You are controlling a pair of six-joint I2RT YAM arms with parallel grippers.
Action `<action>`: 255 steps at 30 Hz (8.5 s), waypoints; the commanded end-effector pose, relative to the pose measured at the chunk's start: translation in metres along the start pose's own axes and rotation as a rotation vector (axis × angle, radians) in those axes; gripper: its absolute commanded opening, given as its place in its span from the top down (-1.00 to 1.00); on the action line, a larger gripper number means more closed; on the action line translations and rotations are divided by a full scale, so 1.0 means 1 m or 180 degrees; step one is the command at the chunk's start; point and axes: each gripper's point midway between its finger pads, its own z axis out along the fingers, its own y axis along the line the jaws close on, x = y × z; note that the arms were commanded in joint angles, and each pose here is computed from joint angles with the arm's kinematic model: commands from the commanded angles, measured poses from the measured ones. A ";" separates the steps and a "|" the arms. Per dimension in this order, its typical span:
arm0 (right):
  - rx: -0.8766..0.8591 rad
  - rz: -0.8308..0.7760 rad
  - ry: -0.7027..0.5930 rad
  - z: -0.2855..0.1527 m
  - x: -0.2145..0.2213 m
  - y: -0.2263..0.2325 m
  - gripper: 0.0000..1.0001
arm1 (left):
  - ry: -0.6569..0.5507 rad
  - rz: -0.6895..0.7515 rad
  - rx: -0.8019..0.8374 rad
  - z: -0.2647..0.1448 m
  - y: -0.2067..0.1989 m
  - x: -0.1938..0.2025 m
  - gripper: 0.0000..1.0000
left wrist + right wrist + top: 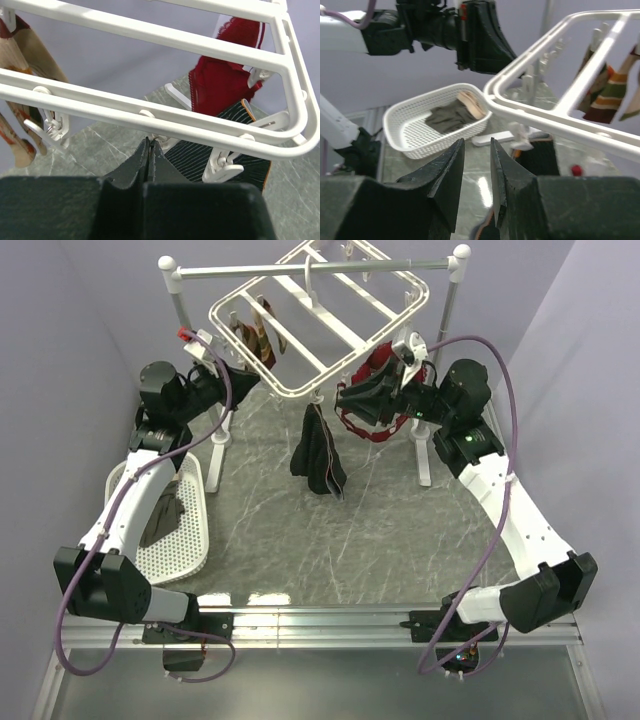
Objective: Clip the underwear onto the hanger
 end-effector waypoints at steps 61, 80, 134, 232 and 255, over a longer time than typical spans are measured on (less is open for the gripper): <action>0.1844 0.0380 -0.0452 0.082 0.058 -0.041 0.44 | 0.0112 0.0581 0.0763 -0.027 -0.063 -0.015 0.02; 0.1741 0.0308 -0.0443 0.067 0.060 -0.041 0.43 | -0.0134 0.1260 0.0808 0.011 -0.077 0.009 0.28; 0.1578 0.0155 -0.0509 0.060 0.072 -0.057 0.25 | -0.0315 0.0829 0.0720 0.047 -0.089 -0.004 0.16; 0.1467 0.0127 -0.0348 0.075 0.057 -0.033 1.00 | 0.0129 -0.0938 -0.0532 0.032 -0.071 -0.006 -0.10; 0.1368 0.0091 -0.0314 0.078 0.058 -0.029 1.00 | -0.0118 -0.0943 0.0118 0.018 -0.108 -0.016 -0.19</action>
